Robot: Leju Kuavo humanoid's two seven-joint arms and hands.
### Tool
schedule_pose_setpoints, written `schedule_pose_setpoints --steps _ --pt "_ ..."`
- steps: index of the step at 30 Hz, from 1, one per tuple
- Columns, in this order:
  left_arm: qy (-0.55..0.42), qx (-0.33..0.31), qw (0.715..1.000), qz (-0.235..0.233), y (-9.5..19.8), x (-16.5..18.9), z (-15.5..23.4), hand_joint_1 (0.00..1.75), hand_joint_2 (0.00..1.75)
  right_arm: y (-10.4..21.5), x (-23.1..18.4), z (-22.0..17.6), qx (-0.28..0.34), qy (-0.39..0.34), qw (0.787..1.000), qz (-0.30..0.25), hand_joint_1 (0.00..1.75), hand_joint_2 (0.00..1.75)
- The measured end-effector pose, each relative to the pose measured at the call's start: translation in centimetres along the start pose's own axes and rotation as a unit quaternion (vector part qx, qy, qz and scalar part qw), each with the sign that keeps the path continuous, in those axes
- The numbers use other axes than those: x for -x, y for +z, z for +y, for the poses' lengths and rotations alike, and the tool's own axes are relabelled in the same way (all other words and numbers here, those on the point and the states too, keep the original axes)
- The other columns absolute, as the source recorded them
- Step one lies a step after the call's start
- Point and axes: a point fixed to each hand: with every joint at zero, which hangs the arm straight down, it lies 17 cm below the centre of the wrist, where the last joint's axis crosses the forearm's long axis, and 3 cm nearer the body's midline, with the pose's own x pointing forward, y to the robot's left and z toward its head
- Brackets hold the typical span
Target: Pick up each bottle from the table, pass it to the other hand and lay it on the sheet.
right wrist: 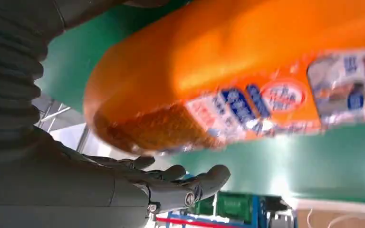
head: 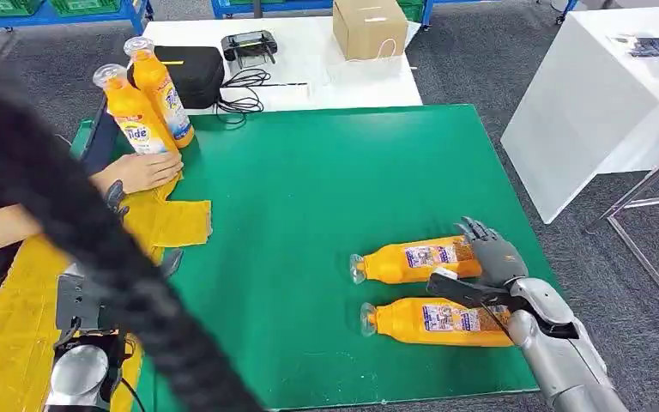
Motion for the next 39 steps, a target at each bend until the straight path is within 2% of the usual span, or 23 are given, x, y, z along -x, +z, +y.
schedule_pose_setpoints --steps 7,8,10,12,13,18,28,36,39 --pt "0.005 0.006 1.0 -0.005 -0.3 -0.4 -0.7 0.0 1.75 -1.0 0.1 1.1 -0.022 0.022 0.999 0.007 0.02 1.75" --pt "0.006 0.007 1.0 -0.006 -0.3 -0.5 -0.8 0.0 1.75 -1.3 0.0 1.0 -0.022 0.026 0.999 0.006 0.33 1.75" --pt "0.008 0.007 1.0 -0.008 -0.4 -0.6 -0.9 0.0 1.75 -1.6 -0.4 1.2 -0.021 0.033 0.999 0.002 0.72 1.75" --pt "0.009 0.009 1.0 -0.01 -0.5 -0.8 -1.1 0.0 1.75 -1.8 -0.9 1.5 -0.022 0.039 0.999 -0.003 1.19 1.75" --pt "0.01 0.01 1.0 -0.012 -0.6 -0.9 -1.2 0.0 1.75 -1.8 -1.2 1.7 -0.023 0.043 0.999 -0.007 1.33 1.75" --pt "0.014 0.016 1.0 -0.017 -0.9 -1.4 -1.8 0.0 1.75 -2.3 -2.4 2.1 -0.025 0.055 0.998 -0.018 1.36 1.75" --pt "0.017 0.016 1.0 -0.019 -1.2 -1.5 -1.9 0.0 1.75 -2.9 -3.0 2.7 -0.041 0.064 0.997 -0.025 1.71 1.75" --pt "0.02 0.021 0.999 -0.017 -1.2 -1.3 -2.2 0.0 1.75 -3.1 -3.0 2.7 -0.042 0.07 0.996 -0.027 1.75 1.75" --pt "0.028 0.036 0.999 -0.014 -1.0 -1.4 -3.2 0.0 1.75 -3.3 -3.3 2.1 -0.021 0.068 0.997 -0.023 1.75 1.75"
